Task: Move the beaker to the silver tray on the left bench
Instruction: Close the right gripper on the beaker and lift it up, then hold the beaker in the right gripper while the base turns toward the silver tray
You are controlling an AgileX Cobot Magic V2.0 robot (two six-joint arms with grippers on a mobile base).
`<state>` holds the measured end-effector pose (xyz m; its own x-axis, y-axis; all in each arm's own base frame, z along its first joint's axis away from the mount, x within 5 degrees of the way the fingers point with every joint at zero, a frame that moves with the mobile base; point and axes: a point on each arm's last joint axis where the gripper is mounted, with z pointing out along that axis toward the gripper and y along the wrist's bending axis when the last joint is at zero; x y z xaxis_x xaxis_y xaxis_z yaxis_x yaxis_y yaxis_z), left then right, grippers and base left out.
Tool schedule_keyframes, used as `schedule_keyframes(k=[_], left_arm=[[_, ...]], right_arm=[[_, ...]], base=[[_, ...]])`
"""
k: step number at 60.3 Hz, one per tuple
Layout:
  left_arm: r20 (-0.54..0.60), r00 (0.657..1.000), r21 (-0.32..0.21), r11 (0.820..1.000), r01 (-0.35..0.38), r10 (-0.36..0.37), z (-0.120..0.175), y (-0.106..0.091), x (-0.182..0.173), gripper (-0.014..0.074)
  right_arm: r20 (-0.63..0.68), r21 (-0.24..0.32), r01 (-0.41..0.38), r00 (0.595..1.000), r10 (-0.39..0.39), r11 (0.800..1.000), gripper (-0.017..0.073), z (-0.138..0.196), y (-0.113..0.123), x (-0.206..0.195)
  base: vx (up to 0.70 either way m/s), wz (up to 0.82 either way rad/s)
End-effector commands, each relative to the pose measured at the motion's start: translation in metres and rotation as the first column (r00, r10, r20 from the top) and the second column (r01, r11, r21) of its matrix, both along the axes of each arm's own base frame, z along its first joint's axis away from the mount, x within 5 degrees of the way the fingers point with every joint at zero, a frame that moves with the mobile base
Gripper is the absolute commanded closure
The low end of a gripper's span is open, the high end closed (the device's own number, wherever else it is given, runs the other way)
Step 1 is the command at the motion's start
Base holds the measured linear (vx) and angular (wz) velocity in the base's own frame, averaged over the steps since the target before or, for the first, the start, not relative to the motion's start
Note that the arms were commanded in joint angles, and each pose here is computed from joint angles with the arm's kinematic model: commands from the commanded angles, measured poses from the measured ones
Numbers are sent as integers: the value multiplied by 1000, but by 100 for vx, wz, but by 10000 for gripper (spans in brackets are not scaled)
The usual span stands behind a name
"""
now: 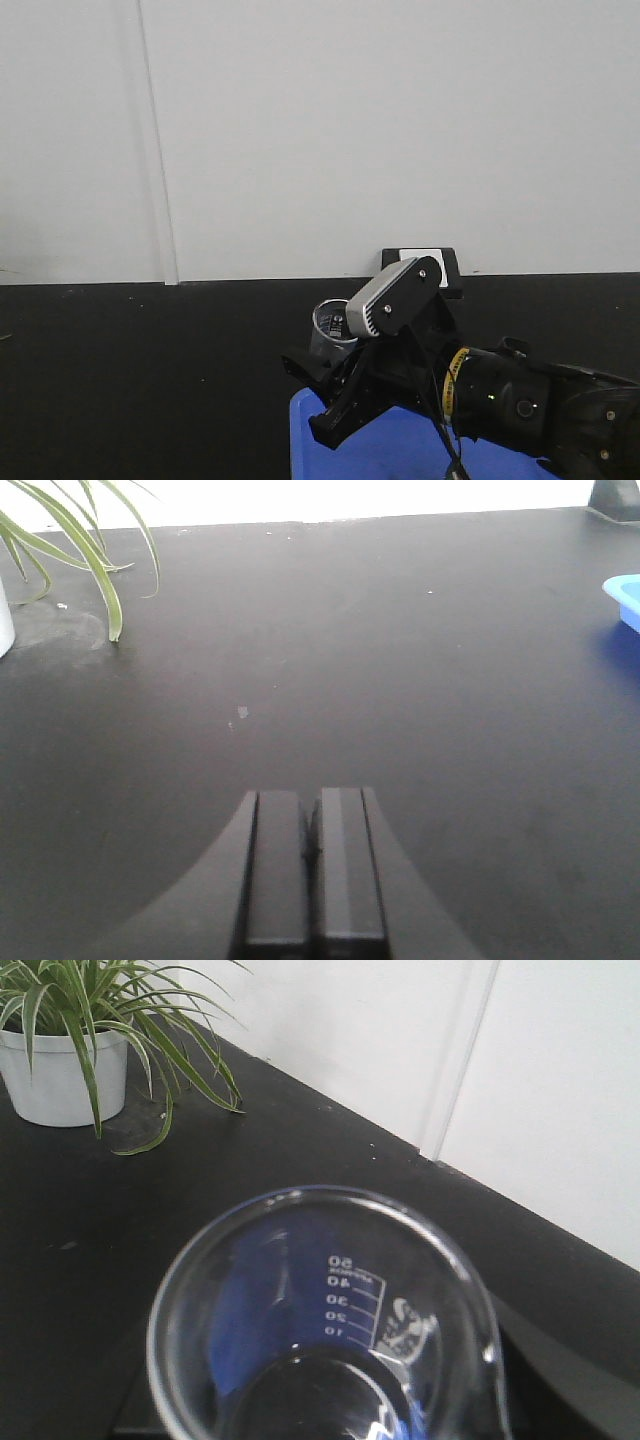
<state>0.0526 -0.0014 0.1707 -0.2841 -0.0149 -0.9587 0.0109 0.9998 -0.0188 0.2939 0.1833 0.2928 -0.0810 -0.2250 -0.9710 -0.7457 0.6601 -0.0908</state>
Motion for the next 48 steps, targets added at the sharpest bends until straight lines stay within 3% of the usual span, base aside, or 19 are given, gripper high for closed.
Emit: schedule_keyframes(k=[1,48], left_arm=[[65,998,-9,1000,0,0,1,0,2,592],[65,998,-9,1000,0,0,1,0,2,592]], right_arm=[[67,78,-25,998,19,997,573,27,0,-5],[67,78,-24,998,19,997,573,27,0,-5]], base=[[0,0],[-3,2]])
